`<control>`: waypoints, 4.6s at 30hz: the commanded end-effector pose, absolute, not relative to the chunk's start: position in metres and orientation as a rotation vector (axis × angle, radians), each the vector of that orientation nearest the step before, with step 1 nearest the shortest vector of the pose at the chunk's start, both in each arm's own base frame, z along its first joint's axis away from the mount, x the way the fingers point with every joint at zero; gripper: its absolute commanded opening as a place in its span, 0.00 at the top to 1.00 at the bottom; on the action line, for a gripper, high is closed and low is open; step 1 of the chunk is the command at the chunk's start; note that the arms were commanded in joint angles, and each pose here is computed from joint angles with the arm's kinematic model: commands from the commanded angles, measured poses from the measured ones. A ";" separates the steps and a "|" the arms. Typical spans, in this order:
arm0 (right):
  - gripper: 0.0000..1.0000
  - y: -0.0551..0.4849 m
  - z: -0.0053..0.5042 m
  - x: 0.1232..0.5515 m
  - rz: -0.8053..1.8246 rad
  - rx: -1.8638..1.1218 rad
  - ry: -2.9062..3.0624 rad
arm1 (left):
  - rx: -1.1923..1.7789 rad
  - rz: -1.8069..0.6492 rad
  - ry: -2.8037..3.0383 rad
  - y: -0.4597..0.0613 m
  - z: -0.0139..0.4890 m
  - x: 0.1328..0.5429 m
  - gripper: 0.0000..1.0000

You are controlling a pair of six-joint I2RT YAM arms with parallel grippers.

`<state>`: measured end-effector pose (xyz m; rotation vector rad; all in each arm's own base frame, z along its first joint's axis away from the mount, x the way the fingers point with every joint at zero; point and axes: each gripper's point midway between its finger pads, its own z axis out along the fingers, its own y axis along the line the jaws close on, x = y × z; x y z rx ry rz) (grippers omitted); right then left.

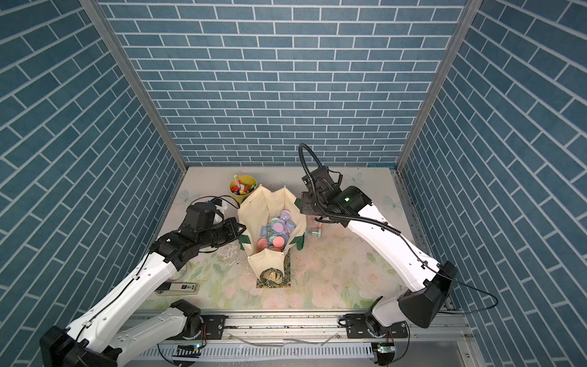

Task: Put the hourglass into the canvas bag
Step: Place the hourglass in the canvas bag, then pick up the hourglass from the center of the board.

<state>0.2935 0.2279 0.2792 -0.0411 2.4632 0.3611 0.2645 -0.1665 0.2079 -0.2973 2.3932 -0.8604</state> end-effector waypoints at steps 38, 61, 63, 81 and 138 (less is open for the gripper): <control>0.29 0.209 0.130 0.359 0.333 -0.311 2.855 | -0.243 -0.845 2.348 -0.167 0.227 0.269 1.00; 0.34 0.224 0.065 0.392 0.252 -0.380 3.017 | -0.259 -0.837 2.359 -0.166 0.218 0.269 1.00; 0.36 0.225 0.061 0.394 0.249 -0.372 3.021 | -0.258 -0.838 2.358 -0.166 0.217 0.268 1.00; 0.63 0.205 0.023 0.387 0.096 -0.219 3.087 | -0.262 -0.836 2.360 -0.166 0.217 0.269 1.00; 0.87 0.147 0.121 0.313 0.223 0.180 2.787 | -0.253 -0.828 2.365 -0.168 0.216 0.275 0.91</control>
